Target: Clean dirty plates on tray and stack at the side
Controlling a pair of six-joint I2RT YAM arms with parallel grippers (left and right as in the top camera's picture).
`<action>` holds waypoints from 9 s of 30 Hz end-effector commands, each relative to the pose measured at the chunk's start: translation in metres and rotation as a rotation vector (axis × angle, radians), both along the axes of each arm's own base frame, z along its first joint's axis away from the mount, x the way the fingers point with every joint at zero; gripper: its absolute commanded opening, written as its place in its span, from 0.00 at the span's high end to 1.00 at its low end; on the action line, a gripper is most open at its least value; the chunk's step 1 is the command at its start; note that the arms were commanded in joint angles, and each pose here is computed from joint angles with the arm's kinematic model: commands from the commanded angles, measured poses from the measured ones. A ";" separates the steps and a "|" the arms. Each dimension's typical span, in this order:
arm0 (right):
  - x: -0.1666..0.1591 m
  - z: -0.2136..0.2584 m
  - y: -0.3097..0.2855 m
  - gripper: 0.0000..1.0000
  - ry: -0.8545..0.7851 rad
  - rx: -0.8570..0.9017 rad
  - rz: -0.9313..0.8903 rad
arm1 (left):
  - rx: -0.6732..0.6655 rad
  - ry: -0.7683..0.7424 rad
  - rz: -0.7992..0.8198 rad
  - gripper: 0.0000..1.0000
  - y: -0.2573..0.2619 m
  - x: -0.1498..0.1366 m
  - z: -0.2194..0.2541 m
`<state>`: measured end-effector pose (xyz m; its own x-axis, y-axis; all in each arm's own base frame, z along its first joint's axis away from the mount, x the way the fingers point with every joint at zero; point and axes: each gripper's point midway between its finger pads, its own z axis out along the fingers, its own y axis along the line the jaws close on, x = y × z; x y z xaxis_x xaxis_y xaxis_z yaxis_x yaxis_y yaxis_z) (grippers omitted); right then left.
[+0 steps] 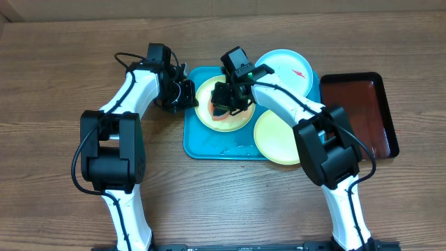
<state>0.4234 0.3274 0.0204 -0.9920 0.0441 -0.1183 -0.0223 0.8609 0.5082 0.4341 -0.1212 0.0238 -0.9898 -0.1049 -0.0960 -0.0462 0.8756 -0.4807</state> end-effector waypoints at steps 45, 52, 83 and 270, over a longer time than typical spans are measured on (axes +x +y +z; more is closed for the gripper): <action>-0.008 -0.035 -0.093 0.96 0.193 -0.228 -0.131 | 0.032 -0.036 -0.014 0.96 -0.004 0.005 -0.001; -0.014 -0.035 -0.079 0.96 0.185 -0.227 -0.105 | -0.014 -0.007 -0.014 0.95 -0.019 -0.001 0.001; -0.014 -0.035 -0.079 0.96 0.187 -0.227 -0.108 | 0.172 0.053 -0.058 0.79 -0.044 -0.033 -0.022; -0.016 0.198 -0.322 0.96 -0.060 -0.280 -0.414 | 0.709 -0.344 0.089 0.95 0.021 -0.013 0.137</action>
<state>0.4067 0.0065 0.2146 -0.8889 0.4003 -0.2226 0.3375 0.9010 0.2725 0.4209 -0.0927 0.1848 -0.8242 0.1950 -0.5317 -0.1078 0.8676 0.4854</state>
